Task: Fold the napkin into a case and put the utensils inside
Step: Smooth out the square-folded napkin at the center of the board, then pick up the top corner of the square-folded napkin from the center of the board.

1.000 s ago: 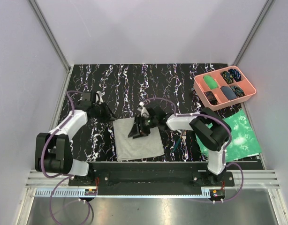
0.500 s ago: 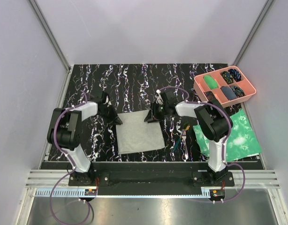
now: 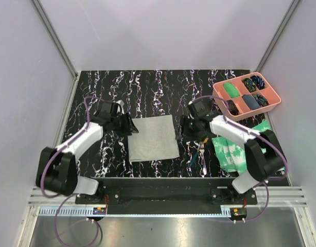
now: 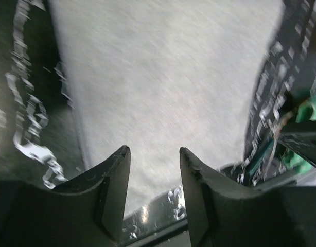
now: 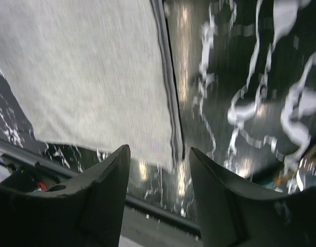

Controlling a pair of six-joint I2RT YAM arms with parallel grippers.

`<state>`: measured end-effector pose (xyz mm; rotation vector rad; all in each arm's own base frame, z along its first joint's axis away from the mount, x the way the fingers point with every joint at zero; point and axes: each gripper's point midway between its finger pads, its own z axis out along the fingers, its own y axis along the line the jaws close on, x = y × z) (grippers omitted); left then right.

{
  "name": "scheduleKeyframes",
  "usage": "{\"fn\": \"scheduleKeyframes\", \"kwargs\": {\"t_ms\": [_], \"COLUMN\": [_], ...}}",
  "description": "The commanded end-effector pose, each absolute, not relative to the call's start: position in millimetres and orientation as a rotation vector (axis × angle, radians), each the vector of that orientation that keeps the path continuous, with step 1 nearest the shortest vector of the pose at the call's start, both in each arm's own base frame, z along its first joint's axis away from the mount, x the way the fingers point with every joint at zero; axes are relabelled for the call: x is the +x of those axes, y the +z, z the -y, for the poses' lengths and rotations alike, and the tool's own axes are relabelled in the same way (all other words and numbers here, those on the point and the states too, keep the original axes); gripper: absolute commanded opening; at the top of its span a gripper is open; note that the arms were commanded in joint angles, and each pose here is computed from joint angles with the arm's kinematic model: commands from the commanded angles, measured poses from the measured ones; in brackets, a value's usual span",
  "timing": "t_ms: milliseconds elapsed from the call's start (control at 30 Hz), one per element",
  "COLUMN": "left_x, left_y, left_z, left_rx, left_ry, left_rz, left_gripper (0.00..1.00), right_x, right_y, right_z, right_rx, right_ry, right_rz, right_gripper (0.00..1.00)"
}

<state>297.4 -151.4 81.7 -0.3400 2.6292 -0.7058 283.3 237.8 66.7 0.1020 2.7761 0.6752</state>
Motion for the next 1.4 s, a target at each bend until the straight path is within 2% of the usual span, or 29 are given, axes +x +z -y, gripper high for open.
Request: {"fn": "scheduleKeyframes", "kwargs": {"t_ms": [0,67,233,500,1100,1367], "left_x": [265,248,231,215,207,204], "left_y": [90,88,90,81,72,71], "left_z": [168,172,170,182,182,180], "left_rx": [-0.252,-0.236,-0.254,-0.231,-0.232,-0.238], "left_ry": [-0.720,-0.723,-0.712,-0.738,-0.744,-0.741], "left_rz": [-2.600,-2.600,-2.571,-2.627,-2.649,-2.649], "left_gripper": [0.44,0.43,0.43,0.35,0.35,0.36], "right_x": [238,227,215,216,218,218], "right_y": [67,64,49,45,39,40], "right_z": [-228,-232,-240,-243,-252,-257], "right_rx": [0.197,0.175,0.154,0.138,0.108,0.096], "right_ry": [0.600,0.592,0.613,0.597,0.639,0.669], "right_rz": [-2.831,-2.835,-2.869,-2.861,-2.884,-2.885], "right_gripper": [0.56,0.46,0.38,0.29,0.30,0.21]}}
